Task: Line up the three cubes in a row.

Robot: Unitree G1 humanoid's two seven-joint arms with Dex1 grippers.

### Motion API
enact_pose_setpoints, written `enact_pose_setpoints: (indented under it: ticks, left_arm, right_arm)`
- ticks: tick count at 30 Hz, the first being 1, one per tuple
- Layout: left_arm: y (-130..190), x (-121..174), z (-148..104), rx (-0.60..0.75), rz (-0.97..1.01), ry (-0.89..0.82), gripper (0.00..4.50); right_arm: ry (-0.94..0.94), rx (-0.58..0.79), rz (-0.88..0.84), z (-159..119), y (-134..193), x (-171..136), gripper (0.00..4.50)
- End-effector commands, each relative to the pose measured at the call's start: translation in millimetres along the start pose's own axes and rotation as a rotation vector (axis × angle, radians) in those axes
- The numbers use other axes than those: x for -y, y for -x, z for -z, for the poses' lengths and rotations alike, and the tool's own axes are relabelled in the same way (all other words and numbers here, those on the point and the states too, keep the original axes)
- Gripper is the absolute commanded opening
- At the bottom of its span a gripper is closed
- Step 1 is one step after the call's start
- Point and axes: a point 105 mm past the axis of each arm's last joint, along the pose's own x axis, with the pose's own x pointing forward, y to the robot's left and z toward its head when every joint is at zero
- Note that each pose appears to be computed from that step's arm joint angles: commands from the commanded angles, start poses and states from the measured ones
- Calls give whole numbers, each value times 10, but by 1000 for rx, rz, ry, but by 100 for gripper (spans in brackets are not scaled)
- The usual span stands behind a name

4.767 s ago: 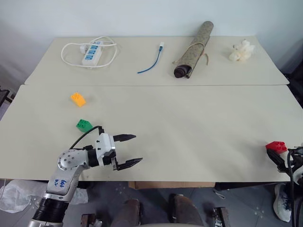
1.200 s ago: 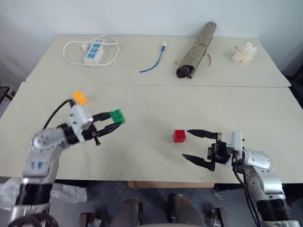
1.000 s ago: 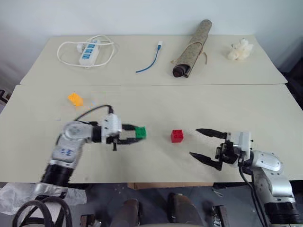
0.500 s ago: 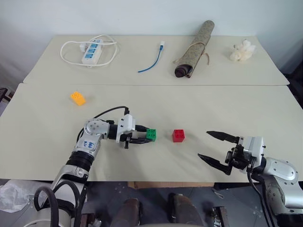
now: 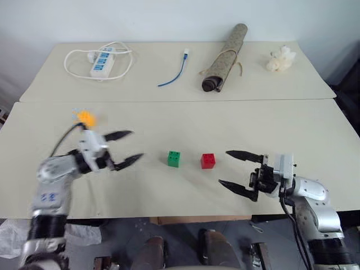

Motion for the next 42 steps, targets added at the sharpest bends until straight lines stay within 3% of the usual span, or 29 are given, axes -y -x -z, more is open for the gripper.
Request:
enact_pose_setpoints:
  ticks: [1,8,14,18,21,27,33,38,42]
  left_arm:
    - [560,-254,10,1,-369,22,446]
    - [1807,-49,445,-129,-1000,168,446]
    - [1903,203,542,-152,-1072,228,446]
    - [1624,90,550,-137,-1040,238,446]
    - [1150,-236,456,-68,-1048,272,446]
    - [417,-694,330,-78,-1137,225,446]
    - [-54,-944,455,-147,-1238,306,446]
    - [-260,-1060,561,-226,-1308,336,446]
    - [-453,-1092,630,-275,-1261,345,446]
  right_arm:
    - [36,70,-30,-127,-142,-25,450]
    - [68,131,-48,-257,-282,-15,450]
    - [95,162,-58,-334,-330,28,450]
    - [89,155,-62,-320,-322,42,450]
    - [86,144,-58,-295,-308,53,450]
    - [54,103,-110,-245,-337,-31,450]
    - [44,106,-129,-290,-384,-68,450]
    - [44,101,-132,-292,-400,-85,450]
    - [38,98,-129,-289,-396,-104,450]
